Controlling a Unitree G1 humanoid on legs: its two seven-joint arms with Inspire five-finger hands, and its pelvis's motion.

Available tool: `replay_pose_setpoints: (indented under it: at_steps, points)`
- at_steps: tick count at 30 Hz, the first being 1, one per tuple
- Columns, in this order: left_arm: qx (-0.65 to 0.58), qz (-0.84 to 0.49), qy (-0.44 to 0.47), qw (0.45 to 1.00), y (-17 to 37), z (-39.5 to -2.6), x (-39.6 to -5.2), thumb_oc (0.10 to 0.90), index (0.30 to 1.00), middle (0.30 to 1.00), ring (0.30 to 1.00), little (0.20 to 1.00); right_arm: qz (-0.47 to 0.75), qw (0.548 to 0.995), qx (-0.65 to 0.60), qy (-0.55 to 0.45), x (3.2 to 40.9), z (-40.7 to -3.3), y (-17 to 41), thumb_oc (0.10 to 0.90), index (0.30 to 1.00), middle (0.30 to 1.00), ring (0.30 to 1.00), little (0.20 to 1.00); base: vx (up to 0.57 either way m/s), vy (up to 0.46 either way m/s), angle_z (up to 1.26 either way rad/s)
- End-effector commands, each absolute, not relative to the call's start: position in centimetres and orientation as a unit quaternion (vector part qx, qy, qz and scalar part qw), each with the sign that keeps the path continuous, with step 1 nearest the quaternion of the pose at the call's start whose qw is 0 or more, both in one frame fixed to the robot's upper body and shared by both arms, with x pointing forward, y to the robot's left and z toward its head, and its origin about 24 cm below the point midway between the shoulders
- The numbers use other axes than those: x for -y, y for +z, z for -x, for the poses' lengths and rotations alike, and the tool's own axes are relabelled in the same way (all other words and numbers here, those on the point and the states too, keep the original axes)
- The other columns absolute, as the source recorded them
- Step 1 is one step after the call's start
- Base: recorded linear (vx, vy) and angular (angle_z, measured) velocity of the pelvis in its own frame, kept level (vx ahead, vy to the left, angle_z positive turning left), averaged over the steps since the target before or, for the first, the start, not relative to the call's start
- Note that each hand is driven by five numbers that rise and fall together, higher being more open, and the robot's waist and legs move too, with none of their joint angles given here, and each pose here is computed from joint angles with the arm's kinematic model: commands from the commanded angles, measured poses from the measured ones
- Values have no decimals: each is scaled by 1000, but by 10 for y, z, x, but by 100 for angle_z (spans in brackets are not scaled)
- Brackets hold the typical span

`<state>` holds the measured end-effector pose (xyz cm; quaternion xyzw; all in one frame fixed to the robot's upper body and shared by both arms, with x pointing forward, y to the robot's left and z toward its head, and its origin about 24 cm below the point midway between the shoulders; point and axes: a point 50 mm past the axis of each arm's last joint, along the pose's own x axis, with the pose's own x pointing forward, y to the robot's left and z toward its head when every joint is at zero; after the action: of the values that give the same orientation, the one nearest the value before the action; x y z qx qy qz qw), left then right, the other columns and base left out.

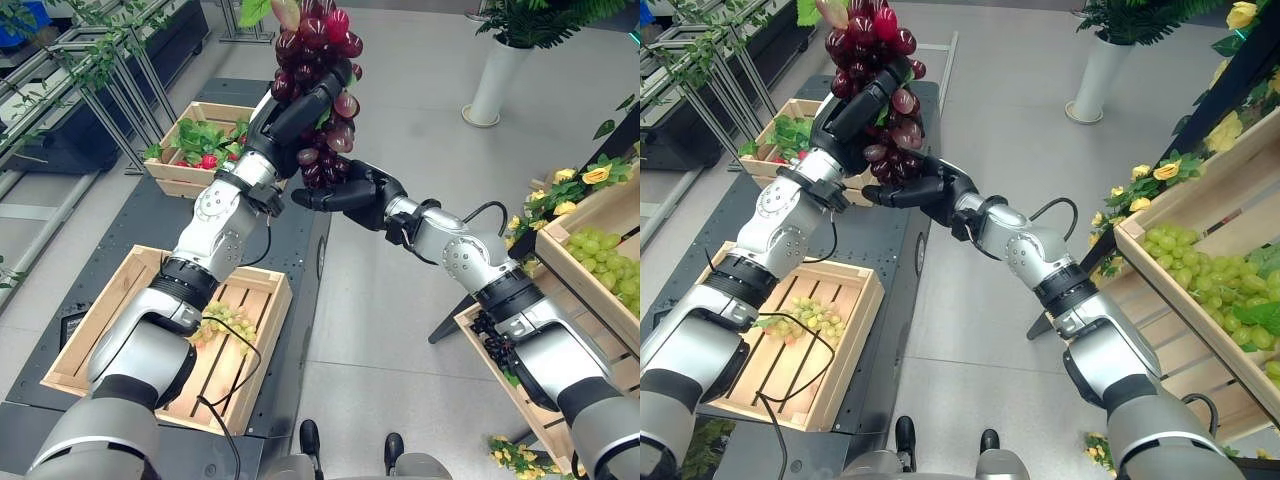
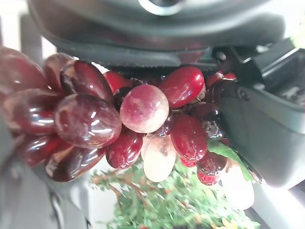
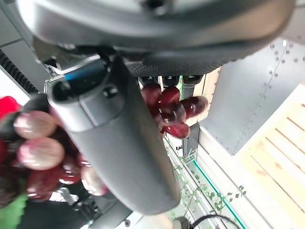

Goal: Pick up the fruits from the basket on one side to the basket on the other side

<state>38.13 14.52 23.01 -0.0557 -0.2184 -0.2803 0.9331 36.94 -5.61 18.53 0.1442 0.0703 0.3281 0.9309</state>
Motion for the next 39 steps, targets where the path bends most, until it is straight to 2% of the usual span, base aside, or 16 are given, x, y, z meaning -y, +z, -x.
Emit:
replay_pose_setpoints:
  at_steps: [1,9,20,26,34,35,39]
  points:
    - [328,63,-303,893,285,-382,-126,400,300,300,300,300,-210,925,-13,317,40,-378,219,800,900,900,900,900,0,0,0]
    - [288,13,-333,898,272,-385,-131,400,300,300,300,300,-205,935,30,289,52,-385,244,800,900,900,900,900,0,0,0]
    - [241,-81,-325,911,255,-390,-141,400,300,300,300,300,-199,940,71,267,72,-390,264,800,900,900,900,900,0,0,0]
    - [235,-61,-313,918,250,-392,-152,400,300,300,300,300,-217,932,66,283,75,-390,266,800,900,900,900,900,0,0,0]
    - [250,-34,-313,916,247,-390,-148,400,300,300,300,300,-254,903,81,337,66,-384,266,800,900,900,900,900,0,0,0]
    - [253,-33,-315,914,244,-389,-143,400,300,300,300,300,-288,886,98,350,61,-381,270,400,300,300,300,300,0,0,0]
    - [253,-17,-317,914,239,-388,-138,400,300,300,300,300,-367,845,114,371,56,-375,277,400,300,300,300,300,0,0,0]
